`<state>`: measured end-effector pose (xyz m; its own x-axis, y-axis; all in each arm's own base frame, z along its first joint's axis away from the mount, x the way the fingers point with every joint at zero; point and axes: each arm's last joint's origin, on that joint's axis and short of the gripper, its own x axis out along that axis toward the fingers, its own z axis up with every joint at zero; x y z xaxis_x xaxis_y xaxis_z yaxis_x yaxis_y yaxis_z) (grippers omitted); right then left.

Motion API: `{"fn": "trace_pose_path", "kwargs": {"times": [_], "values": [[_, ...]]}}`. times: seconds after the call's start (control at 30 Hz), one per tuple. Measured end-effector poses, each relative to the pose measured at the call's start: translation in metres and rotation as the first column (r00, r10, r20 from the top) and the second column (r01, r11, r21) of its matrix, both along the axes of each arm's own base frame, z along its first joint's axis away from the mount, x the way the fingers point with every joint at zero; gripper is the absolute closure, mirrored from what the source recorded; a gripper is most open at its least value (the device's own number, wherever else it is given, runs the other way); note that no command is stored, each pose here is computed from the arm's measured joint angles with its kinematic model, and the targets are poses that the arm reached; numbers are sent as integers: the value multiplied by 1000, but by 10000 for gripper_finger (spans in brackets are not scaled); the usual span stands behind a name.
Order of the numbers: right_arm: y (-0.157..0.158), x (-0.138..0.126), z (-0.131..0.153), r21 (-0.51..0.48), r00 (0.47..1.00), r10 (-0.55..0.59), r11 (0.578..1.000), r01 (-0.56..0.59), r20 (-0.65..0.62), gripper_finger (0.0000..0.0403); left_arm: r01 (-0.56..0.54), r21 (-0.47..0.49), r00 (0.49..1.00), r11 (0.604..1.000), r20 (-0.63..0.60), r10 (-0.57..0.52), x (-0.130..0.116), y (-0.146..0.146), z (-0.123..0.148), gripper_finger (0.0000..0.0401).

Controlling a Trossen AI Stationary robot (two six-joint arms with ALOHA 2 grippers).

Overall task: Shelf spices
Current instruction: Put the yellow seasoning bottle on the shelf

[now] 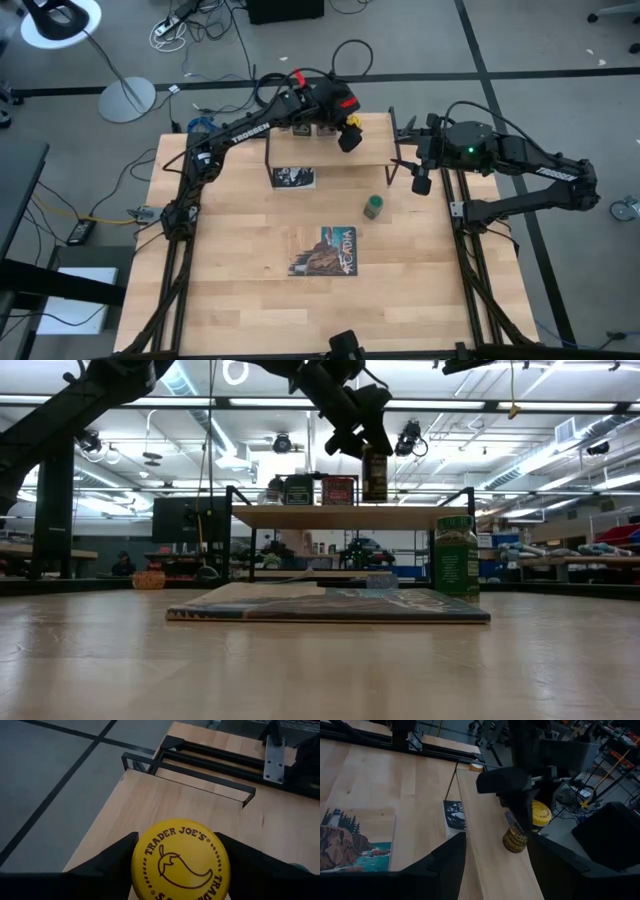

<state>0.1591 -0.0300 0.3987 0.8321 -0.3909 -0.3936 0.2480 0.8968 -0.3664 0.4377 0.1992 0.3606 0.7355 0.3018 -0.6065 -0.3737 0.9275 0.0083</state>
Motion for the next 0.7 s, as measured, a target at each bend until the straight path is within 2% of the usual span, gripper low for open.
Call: {"fn": "trace_pose_path", "kwargs": {"times": [0.27, 0.57, 0.7], "values": [[0, 0, 0, 0, 1000, 0, 1000, 0, 0, 194, 34, -27, 999, 999, -16, -34, -1, -2, -2, 141], [0, 0, 0, 6, 1000, -2, 1000, 2, 2, 194, 30, -18, 999, 999, -32, -30, -1, -3, -3, 83], [0, 0, 0, 7, 1000, -3, 1000, 3, 0, 194, 30, -1, 1000, 1000, 2, -30, 0, -3, 2, 76]]}}
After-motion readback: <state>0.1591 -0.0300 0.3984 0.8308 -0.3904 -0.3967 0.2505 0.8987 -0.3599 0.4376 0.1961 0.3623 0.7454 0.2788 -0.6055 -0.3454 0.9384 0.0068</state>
